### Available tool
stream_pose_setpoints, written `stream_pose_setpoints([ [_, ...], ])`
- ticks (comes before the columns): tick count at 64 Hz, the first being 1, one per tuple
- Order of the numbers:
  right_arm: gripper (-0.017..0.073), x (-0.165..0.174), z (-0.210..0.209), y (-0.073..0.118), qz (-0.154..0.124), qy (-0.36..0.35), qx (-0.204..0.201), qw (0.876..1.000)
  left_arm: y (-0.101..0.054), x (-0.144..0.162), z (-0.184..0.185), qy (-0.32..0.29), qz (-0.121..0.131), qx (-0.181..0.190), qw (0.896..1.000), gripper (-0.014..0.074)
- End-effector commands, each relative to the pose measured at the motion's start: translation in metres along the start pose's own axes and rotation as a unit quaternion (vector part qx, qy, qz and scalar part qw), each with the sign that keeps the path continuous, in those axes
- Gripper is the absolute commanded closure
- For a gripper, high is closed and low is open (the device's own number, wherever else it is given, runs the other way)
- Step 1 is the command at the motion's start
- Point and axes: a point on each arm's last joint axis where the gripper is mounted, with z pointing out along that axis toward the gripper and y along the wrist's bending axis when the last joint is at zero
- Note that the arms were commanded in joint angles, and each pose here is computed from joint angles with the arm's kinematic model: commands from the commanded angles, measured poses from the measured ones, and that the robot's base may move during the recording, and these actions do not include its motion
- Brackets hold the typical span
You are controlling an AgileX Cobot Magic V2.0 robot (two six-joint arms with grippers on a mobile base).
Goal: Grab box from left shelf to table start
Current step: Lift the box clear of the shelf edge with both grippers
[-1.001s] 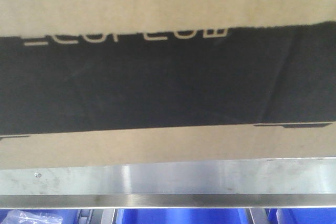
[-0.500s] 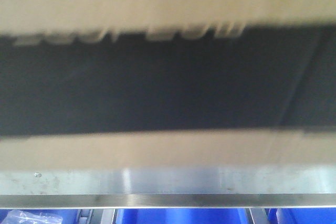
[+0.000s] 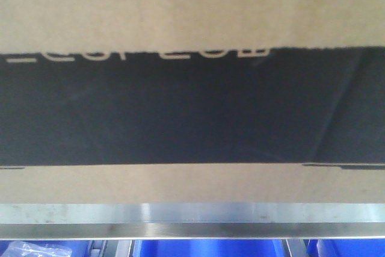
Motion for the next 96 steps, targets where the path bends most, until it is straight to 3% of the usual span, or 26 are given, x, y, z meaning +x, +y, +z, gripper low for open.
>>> stream_pose_setpoints([
  [1,0.0537,-0.0056,-0.005,-0.0022,-0.008,-0.017,0.021,1.0,-0.0017,0.003,-0.0106,0.021,-0.023,0.008,0.999,0.0607],
  [96,0.0537,-0.0048,-0.005,-0.0023,-0.008,-0.013,0.022,1.0,-0.002,0.0031,-0.0106,0.021,-0.023,0.009,0.999,0.0607],
])
